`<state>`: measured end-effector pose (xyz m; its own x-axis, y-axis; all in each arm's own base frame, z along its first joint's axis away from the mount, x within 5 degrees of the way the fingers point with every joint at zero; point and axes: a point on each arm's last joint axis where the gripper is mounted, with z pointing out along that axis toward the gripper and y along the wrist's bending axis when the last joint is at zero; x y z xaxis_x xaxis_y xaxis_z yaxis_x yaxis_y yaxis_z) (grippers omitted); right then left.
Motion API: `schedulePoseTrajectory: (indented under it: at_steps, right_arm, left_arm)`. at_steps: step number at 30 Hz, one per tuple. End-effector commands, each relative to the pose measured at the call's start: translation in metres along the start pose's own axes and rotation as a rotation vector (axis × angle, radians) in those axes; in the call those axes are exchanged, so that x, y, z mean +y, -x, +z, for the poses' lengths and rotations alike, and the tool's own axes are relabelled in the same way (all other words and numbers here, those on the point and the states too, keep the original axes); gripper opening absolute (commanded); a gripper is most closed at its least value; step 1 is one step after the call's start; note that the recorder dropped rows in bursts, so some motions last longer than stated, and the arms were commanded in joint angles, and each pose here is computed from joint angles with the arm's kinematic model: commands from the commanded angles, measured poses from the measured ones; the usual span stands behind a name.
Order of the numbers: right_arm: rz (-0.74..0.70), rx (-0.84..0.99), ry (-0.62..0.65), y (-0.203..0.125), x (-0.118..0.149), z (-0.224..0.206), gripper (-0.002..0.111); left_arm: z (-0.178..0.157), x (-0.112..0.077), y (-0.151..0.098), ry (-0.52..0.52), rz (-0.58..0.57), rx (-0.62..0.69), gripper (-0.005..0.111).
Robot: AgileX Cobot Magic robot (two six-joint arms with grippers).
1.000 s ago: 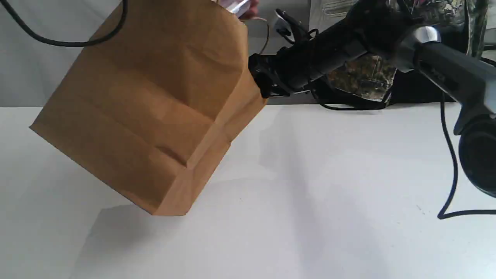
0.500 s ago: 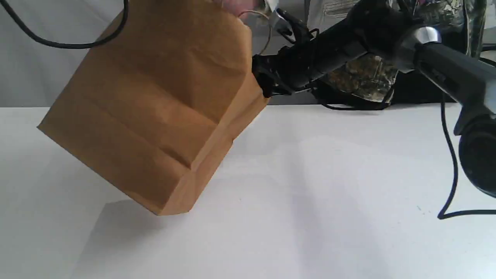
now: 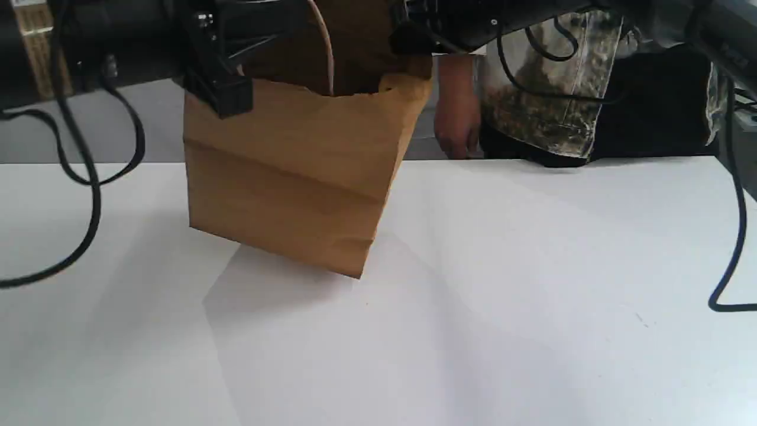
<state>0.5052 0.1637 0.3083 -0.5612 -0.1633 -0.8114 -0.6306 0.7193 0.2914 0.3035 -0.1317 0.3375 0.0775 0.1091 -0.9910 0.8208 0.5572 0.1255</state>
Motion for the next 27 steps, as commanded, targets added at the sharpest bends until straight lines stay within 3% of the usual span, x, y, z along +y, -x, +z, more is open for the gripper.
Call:
schedulePoseTrajectory:
  at_steps: [1, 7, 16, 18, 22, 25, 27]
  right_arm:
    - [-0.028, 0.028, 0.006, 0.001, 0.004, -0.006, 0.0]
    - [-0.065, 0.055, -0.051, 0.0, -0.001, -0.007, 0.0]
    - [-0.071, 0.08, -0.052, -0.003, -0.001, -0.008, 0.001]
    - [-0.071, 0.08, -0.052, -0.003, -0.001, -0.008, 0.007]
    - [-0.071, 0.08, -0.052, -0.003, -0.001, -0.008, 0.035]
    - [-0.071, 0.08, -0.052, -0.003, -0.001, -0.008, 0.058]
    - [-0.076, 0.079, -0.052, -0.002, -0.001, -0.008, 0.066]
  left_arm:
    - [-0.013, -0.008, 0.0, 0.037, -0.007, -0.031, 0.0]
    - [-0.023, -0.027, -0.006, -0.053, -0.038, -0.06, 0.0]
    - [-0.024, -0.028, -0.009, -0.04, -0.04, -0.046, 0.0]
    - [-0.024, -0.028, -0.009, -0.046, -0.04, -0.051, 0.001]
    - [-0.024, -0.028, -0.009, -0.047, -0.034, -0.05, 0.012]
    - [-0.024, -0.029, -0.008, -0.056, 0.016, -0.064, 0.026]
    - [-0.024, -0.028, -0.006, -0.043, 0.029, -0.08, 0.037]
